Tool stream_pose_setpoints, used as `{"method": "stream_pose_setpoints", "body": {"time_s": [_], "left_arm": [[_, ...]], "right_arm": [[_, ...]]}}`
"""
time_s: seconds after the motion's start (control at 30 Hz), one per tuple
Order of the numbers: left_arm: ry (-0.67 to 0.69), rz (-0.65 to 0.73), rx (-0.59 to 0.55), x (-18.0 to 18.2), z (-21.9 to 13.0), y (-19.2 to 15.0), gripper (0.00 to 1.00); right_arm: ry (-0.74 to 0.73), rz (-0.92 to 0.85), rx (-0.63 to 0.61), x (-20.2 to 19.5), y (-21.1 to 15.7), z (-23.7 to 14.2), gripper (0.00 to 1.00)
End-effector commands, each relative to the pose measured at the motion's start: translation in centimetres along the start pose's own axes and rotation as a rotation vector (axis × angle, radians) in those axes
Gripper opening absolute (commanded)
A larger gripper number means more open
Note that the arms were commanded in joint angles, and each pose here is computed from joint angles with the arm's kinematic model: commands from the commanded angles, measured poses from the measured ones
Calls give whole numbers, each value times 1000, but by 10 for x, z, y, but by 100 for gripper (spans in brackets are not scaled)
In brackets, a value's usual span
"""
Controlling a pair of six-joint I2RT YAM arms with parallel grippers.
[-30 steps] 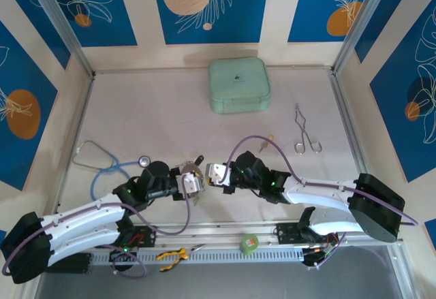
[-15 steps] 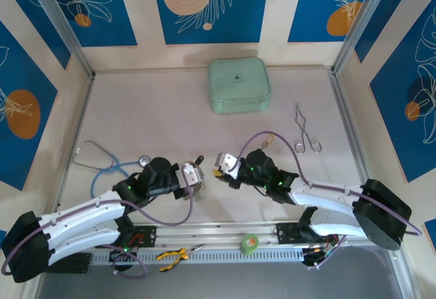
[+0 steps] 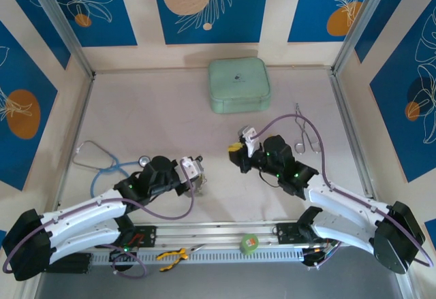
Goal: Put the keys on the keyring
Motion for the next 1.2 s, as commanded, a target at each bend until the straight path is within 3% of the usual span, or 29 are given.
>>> {"method": "stream_pose_setpoints", "body": {"time_s": [0.0, 0.1, 0.3, 0.67, 1.17], "left_arm": [[46, 49, -127, 4, -5, 13, 0], [40, 111, -157, 2, -6, 11, 0], [-26, 225, -202, -6, -6, 7, 0], [-90, 270, -209, -13, -5, 2, 0], [-68, 278, -184, -10, 0, 1, 0]], "right_arm": [[240, -172, 39, 17, -19, 0, 19], [392, -296, 69, 28, -34, 2, 23], [486, -458, 119, 44, -58, 15, 29], [531, -489, 146, 48, -57, 36, 29], [606, -490, 127, 57, -53, 28, 29]]}}
Point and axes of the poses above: each hand's point on the last joint's axis, 136 mm out from that joint toward the fingers, its own z axis out along the fingers, its own x axis along the line the jaws close on, y = z × x, the point moved 10 cm from there along -z, back along the fingers, and after that the axes turned 2 degrees about z, right-handed, at the moved point
